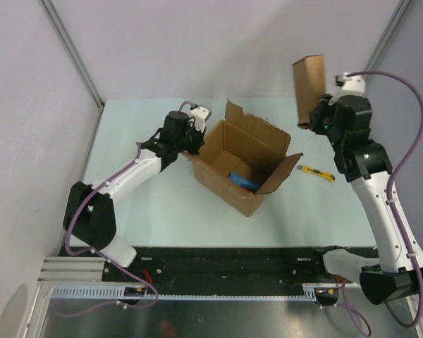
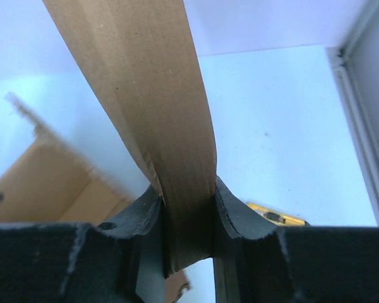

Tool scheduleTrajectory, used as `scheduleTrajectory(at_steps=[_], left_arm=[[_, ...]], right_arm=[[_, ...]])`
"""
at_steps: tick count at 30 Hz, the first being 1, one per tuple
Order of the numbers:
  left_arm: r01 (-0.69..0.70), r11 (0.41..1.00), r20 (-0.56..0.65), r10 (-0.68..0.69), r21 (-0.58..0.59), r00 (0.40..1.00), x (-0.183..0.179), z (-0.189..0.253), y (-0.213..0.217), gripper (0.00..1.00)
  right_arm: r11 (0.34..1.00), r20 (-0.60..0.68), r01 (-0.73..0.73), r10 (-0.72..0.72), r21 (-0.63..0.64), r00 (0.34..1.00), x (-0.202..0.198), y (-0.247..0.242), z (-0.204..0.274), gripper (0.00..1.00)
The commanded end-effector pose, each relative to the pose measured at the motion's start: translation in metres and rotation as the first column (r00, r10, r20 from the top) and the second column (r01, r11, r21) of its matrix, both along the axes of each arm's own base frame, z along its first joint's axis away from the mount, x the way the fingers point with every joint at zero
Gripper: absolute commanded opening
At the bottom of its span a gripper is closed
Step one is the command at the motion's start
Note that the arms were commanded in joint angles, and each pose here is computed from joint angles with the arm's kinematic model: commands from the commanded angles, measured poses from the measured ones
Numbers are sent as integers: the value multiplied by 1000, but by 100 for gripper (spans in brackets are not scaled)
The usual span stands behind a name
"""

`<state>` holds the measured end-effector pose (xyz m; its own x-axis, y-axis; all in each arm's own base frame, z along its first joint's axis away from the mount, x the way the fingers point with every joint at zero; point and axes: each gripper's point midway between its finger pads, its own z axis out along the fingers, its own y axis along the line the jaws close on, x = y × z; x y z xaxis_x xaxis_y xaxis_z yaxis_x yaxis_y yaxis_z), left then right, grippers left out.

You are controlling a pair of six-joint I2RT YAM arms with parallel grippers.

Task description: Unpack the express box

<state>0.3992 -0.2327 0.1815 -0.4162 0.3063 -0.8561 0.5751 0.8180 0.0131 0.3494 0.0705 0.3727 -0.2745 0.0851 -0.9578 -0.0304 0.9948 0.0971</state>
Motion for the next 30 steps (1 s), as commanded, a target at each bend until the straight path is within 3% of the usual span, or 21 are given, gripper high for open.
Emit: scheduleTrajectory(at_steps=[1, 2, 5, 8, 12, 15, 23, 30], left_arm=[[25, 1000, -3, -25, 1, 1000, -9, -2, -2, 0], [27, 1000, -1, -27, 1, 1000, -9, -2, -2, 0], [27, 1000, -2, -27, 2, 1000, -11, -2, -1, 0], [24, 1000, 5, -24, 6, 1000, -12, -1, 1, 0], [29, 1000, 8, -29, 4, 1000, -15, 0, 2, 0], [22, 1000, 10, -22, 7, 1000, -16, 0, 4, 0], [5, 1000, 2, -5, 25, 1000, -18, -8, 10, 0], [1, 999, 8, -1, 34, 1000, -19, -8, 12, 0]], right_arm=[[955, 1, 249, -252, 161, 968, 13, -55, 5, 23], [920, -34, 334, -334, 207, 942, 15, -78, -3, 24], [892, -196, 375, -332, 252, 923, 30, -94, -48, 29], [899, -336, 350, -256, 261, 907, 43, -97, -97, 33], [923, -409, 224, -83, 312, 909, 66, -72, -135, 57], [921, -423, 173, -10, 348, 906, 81, -62, -153, 63], [919, -520, 245, -53, 309, 853, 96, -72, -204, 65], [942, -500, 219, -67, 253, 864, 93, -59, -195, 65]])
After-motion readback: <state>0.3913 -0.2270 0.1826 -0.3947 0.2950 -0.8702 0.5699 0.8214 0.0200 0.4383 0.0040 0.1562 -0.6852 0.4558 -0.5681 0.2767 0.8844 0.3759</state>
